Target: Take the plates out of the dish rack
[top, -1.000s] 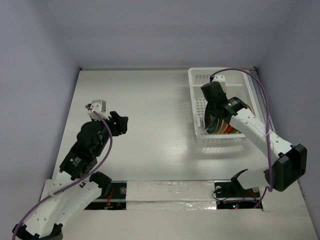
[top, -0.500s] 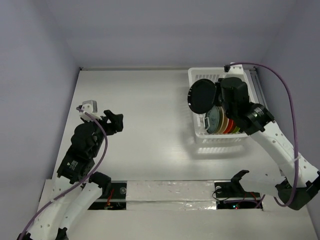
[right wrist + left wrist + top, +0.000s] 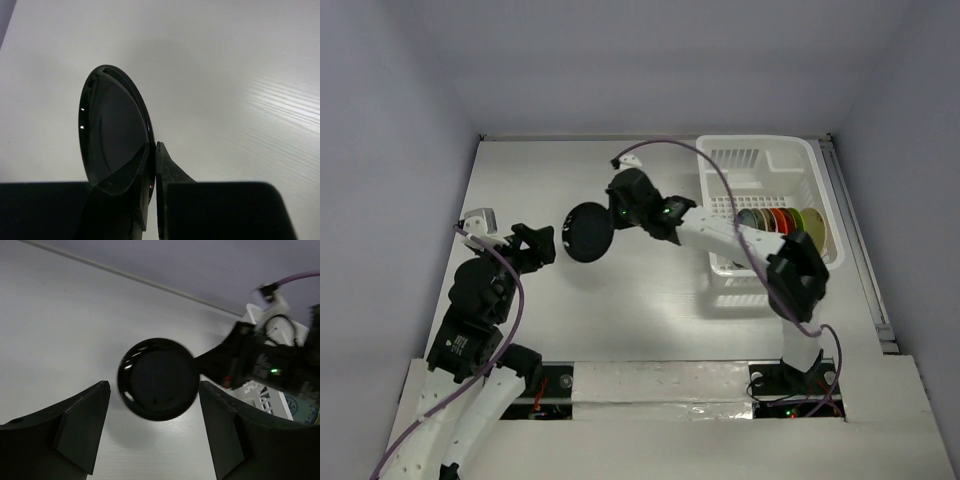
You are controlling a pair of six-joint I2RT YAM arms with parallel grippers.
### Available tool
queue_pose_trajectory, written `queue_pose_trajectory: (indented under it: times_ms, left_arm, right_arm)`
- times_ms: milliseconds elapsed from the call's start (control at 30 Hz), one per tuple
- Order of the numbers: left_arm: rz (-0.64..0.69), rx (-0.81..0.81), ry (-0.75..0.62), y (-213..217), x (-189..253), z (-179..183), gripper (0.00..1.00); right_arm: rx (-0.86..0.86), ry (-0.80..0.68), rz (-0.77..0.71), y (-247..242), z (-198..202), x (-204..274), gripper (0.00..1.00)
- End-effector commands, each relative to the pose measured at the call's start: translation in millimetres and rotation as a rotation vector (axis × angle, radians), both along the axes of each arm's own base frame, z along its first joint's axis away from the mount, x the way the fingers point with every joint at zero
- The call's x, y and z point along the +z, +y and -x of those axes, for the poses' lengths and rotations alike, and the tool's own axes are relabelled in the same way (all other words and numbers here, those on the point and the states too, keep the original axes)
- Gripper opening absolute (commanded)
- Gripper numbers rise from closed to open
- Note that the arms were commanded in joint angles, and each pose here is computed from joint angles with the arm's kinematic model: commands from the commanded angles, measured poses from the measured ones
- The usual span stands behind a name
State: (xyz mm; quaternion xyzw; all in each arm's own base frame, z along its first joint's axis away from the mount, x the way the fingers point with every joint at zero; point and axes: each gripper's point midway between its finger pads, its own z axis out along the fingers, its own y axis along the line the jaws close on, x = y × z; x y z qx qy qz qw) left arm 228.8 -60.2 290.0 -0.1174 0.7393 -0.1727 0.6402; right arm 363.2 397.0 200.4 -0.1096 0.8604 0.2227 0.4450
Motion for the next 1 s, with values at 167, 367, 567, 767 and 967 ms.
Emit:
queue_pose_trajectory:
  times_ms: [167, 367, 567, 767, 967]
  left_arm:
    - [0.017, 0.015, -0.032, 2, 7, -4, 0.69]
    - [0.016, 0.012, -0.029, 1, 5, -5, 0.69]
    - [0.015, 0.009, -0.026, 0, 5, -6, 0.69]
    - [0.012, 0.006, -0.021, 0, 3, -6, 0.69]
    - [0.010, -0.004, -0.017, -2, 2, -7, 0.65]
  right_arm:
    - [0.045, 0.076, -0.193, 89, -18, -34, 0.00]
    - [0.041, 0.162, -0.150, 95, -16, -88, 0.07]
    - [0.046, 0.171, -0.130, 92, -8, -91, 0.49]
    - [0.045, 0.043, -0.146, 59, 3, -10, 0.62]
    - [-0.190, -0.147, -0.100, -80, 17, 68, 0.07]
